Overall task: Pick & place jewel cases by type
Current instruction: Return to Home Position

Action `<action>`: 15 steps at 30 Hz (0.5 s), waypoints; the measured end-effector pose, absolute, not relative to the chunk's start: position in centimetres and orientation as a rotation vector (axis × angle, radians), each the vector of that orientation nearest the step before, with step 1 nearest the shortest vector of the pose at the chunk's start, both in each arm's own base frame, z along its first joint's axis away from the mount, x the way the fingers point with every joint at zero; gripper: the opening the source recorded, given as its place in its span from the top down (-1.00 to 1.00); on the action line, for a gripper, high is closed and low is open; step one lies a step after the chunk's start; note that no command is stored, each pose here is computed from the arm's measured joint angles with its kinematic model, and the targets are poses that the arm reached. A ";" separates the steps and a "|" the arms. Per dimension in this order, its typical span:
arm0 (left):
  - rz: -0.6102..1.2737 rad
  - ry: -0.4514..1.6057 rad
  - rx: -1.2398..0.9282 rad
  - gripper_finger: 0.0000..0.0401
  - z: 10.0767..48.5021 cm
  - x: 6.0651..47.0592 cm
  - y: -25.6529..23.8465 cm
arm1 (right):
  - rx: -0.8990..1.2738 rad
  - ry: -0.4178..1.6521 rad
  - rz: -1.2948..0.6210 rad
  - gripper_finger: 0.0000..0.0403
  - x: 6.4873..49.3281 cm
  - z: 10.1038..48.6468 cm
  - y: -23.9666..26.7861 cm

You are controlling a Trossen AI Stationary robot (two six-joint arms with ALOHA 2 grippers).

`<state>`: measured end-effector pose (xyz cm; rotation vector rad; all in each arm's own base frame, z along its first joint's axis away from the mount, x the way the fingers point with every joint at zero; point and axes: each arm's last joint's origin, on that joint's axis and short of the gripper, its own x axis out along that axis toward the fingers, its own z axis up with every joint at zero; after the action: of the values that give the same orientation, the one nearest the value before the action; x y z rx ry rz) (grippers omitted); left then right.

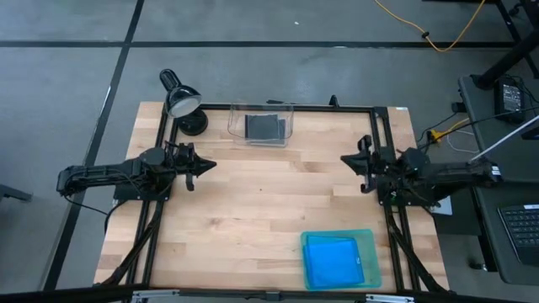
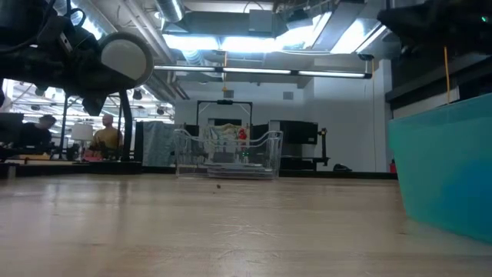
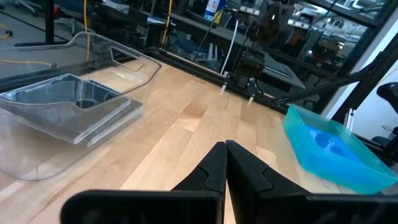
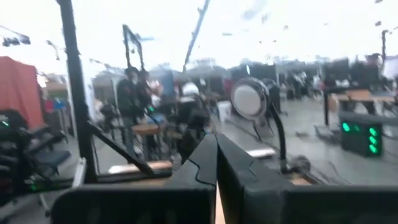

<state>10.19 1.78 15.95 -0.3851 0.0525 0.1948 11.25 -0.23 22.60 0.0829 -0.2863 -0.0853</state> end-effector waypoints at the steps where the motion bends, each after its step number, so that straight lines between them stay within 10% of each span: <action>1: 0.195 0.053 -0.385 0.99 16.0 10.2 1.8 | 0.083 -0.309 -0.077 0.98 11.0 21.9 -0.2; 7: 0.195 0.053 -0.385 0.97 15.9 10.2 1.8 | 0.032 -0.425 0.014 0.99 9.0 20.7 0.1; 15: 0.193 0.055 -0.385 0.99 15.9 10.2 1.8 | 0.034 -0.094 0.039 0.98 9.7 17.4 0.1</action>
<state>10.22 1.78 15.91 -0.3854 0.0546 0.1928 9.72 0.14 17.43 0.0343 -0.0942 0.0386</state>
